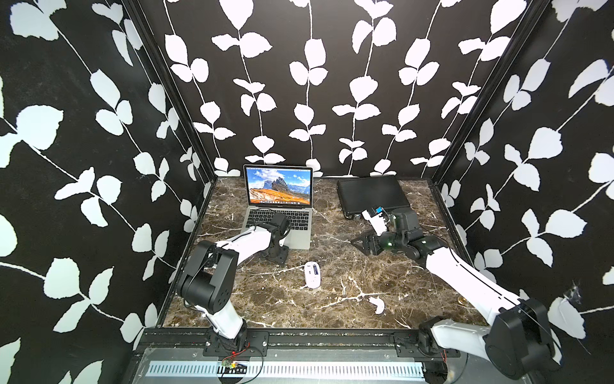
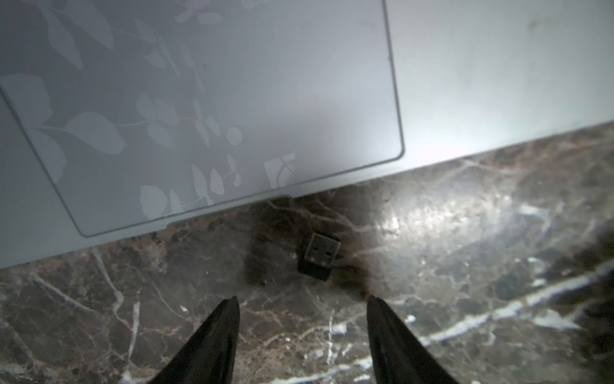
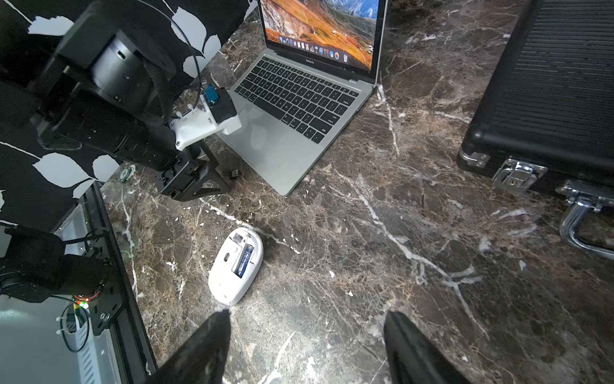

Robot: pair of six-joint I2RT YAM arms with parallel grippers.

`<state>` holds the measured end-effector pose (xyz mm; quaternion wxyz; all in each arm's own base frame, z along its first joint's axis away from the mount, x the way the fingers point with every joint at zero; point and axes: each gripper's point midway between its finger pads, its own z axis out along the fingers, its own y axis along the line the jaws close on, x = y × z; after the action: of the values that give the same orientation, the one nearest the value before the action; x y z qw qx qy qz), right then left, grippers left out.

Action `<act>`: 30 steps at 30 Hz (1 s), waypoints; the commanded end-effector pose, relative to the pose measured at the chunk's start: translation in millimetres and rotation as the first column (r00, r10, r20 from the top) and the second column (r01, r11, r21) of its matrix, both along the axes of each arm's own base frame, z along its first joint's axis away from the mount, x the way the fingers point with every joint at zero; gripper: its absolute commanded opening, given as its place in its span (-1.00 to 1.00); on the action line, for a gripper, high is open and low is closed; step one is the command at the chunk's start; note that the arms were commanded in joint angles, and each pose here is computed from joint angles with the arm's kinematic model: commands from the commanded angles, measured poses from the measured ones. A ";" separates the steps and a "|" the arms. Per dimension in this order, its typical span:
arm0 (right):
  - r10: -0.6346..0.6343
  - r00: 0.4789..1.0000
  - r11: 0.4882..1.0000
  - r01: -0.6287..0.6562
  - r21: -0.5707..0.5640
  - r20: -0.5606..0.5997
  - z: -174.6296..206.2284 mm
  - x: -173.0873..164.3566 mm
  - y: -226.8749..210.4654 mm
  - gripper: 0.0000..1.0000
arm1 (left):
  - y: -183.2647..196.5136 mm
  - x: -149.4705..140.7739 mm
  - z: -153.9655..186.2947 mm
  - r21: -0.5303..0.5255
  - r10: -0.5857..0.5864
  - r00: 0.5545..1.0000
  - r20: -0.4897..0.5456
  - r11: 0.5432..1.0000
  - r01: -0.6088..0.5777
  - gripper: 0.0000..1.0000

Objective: Insert the wireless mouse receiver into the laptop
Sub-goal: Pick up the USB plug at the center of the board.

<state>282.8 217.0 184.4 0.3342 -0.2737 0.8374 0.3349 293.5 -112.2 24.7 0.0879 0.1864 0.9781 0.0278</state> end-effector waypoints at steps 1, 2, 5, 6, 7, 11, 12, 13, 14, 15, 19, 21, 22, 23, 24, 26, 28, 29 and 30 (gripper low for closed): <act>0.004 0.999 1.000 -0.004 -0.006 0.040 6.1 -1.7 -1.2 0.51 | -5.7 9.6 2.5 -0.009 -0.064 0.998 0.000 0.998 0.064 0.25; 0.005 0.999 1.000 -0.005 -0.006 0.039 5.9 -2.0 -1.2 0.51 | -7.2 11.9 2.1 -0.016 -0.067 0.998 -0.004 0.998 0.067 0.23; 0.003 0.999 1.000 -0.002 -0.007 0.039 5.2 -2.0 -1.5 0.50 | -14.3 17.0 -0.6 -0.051 -0.074 0.997 -0.009 0.996 0.073 0.15; 0.003 0.999 1.000 -0.002 -0.006 0.040 5.6 -1.8 -1.4 0.51 | -17.5 17.3 -2.2 -0.062 -0.078 0.997 -0.017 0.995 0.077 0.12; 0.003 0.999 1.000 -0.003 -0.005 0.039 5.3 -1.8 -1.5 0.50 | -18.7 16.9 -5.0 -0.067 -0.081 0.996 -0.032 0.995 0.079 0.06; 0.004 0.999 1.000 -0.004 -0.006 0.034 3.7 -2.1 -1.1 0.51 | -15.3 14.3 -12.5 -0.045 -0.073 0.995 -0.062 0.996 0.071 -0.07; 0.004 0.999 1.000 -0.004 -0.005 0.035 4.2 -1.8 -1.2 0.51 | -13.2 13.1 -12.9 -0.034 -0.071 0.995 -0.066 0.997 0.069 -0.08; 0.004 0.999 1.000 -0.004 -0.006 0.033 3.2 -2.1 -1.6 0.50 | -11.7 12.6 -12.7 -0.026 -0.069 0.995 -0.067 0.997 0.068 -0.10; 0.006 0.999 1.000 -0.006 -0.005 0.033 2.9 -2.2 -1.1 0.50 | -10.7 12.6 -12.1 -0.021 -0.068 0.996 -0.065 0.998 0.067 -0.12; 0.007 0.999 1.000 -0.007 -0.004 0.035 3.1 -2.0 -0.8 0.50 | -9.5 12.9 -12.0 -0.014 -0.069 0.996 -0.064 0.998 0.068 -0.17; 0.012 1.000 1.000 -0.013 0.004 0.024 2.1 -2.3 0.8 0.48 | -4.5 12.9 -14.5 0.019 -0.065 0.995 -0.081 0.998 0.066 -0.37; 0.011 1.000 1.000 -0.011 0.005 0.023 1.5 -2.3 0.8 0.48 | -2.9 11.5 -16.6 0.030 -0.063 0.994 -0.089 0.997 0.066 -0.41; 0.011 1.000 1.000 -0.011 0.006 0.022 1.4 -2.2 0.8 0.48 | -1.2 11.2 -17.1 0.038 -0.060 0.994 -0.092 0.997 0.064 -0.47; 0.011 1.000 1.000 -0.012 0.006 0.023 1.4 -2.3 0.8 0.48 | -0.2 10.8 -17.9 0.045 -0.061 0.993 -0.097 0.997 0.066 -0.51; 0.014 1.000 1.000 -0.014 0.007 0.021 1.0 -2.8 1.1 0.48 | 0.1 10.3 -18.4 0.048 -0.062 0.993 -0.103 0.997 0.067 -0.53; 0.016 1.000 1.000 -0.017 0.012 0.020 1.5 -2.9 1.6 0.47 | 1.0 9.5 -18.7 0.053 -0.060 0.992 -0.108 0.996 0.066 -0.55; 0.018 1.000 1.000 -0.018 0.015 0.015 0.6 -3.6 2.3 0.47 | 2.0 7.5 -20.0 0.058 -0.061 0.991 -0.118 0.996 0.069 -0.58; 0.018 1.000 1.000 -0.018 0.016 0.015 0.2 -3.5 2.4 0.47 | 2.1 7.0 -20.8 0.059 -0.061 0.991 -0.122 0.996 0.069 -0.62; 0.017 1.000 1.000 -0.017 0.017 0.015 0.5 -3.4 2.4 0.47 | 2.8 5.8 -22.3 0.062 -0.064 0.990 -0.129 0.995 0.072 -0.66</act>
<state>280.0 216.7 184.6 0.3349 -0.2757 0.8357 0.3369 316.8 -123.9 18.8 0.0703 0.2196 0.9728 0.0212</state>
